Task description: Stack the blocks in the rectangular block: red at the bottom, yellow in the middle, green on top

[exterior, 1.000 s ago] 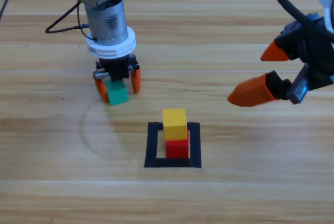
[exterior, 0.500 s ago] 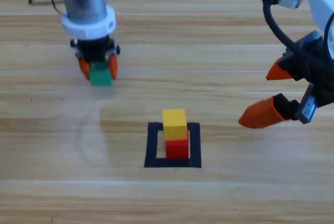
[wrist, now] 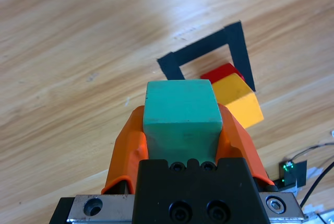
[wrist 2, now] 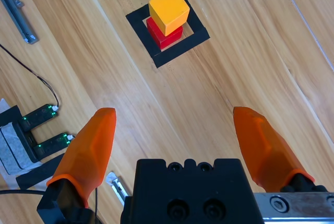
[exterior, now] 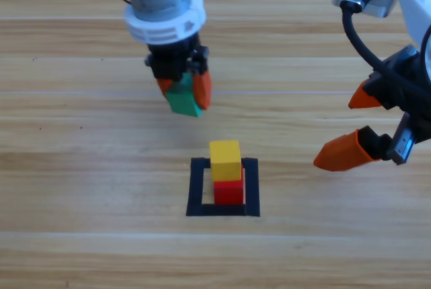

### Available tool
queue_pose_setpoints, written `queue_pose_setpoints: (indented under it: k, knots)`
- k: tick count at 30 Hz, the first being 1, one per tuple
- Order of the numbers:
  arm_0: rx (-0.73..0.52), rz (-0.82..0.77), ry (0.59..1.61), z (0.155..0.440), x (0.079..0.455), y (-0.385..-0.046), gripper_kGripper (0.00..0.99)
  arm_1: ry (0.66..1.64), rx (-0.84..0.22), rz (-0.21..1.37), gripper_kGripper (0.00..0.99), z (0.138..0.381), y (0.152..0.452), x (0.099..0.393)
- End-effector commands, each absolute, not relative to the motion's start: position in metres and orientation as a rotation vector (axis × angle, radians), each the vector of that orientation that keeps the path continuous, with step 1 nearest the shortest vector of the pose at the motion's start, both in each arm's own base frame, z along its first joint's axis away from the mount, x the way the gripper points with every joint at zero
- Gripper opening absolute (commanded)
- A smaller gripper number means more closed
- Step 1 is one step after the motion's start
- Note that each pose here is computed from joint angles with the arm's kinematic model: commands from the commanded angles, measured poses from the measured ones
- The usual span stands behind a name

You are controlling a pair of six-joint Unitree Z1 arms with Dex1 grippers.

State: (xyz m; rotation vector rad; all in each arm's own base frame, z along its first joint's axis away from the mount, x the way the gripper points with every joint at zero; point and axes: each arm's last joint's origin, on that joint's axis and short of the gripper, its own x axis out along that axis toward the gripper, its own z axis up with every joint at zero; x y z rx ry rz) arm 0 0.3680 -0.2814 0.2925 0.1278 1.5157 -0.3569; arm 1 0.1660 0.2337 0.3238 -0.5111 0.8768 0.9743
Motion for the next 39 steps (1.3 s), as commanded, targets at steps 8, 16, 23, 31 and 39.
queue_pose_setpoints:
  k: [8,16,23,31,39]
  knots:
    - [0.112,-0.327,1.547,0.297,0.337,-0.302,0.0,0.898,-0.52,0.953,0.986,0.322,0.229,0.173]
    - [-0.085,-0.15,1.497,0.334,0.311,-0.297,0.0,0.897,-0.522,0.962,0.986,0.322,0.228,0.172]
    - [-0.086,-0.054,1.521,0.319,0.287,-0.32,0.0,0.893,-0.532,0.983,0.986,0.323,0.228,0.171]
    - [0.0,-0.024,1.553,0.286,0.293,-0.335,0.0,0.892,-0.541,1.02,0.986,0.324,0.227,0.168]
    - [0.023,-0.018,1.549,0.278,0.294,-0.342,0.0,0.894,-0.545,1.032,0.986,0.324,0.227,0.168]
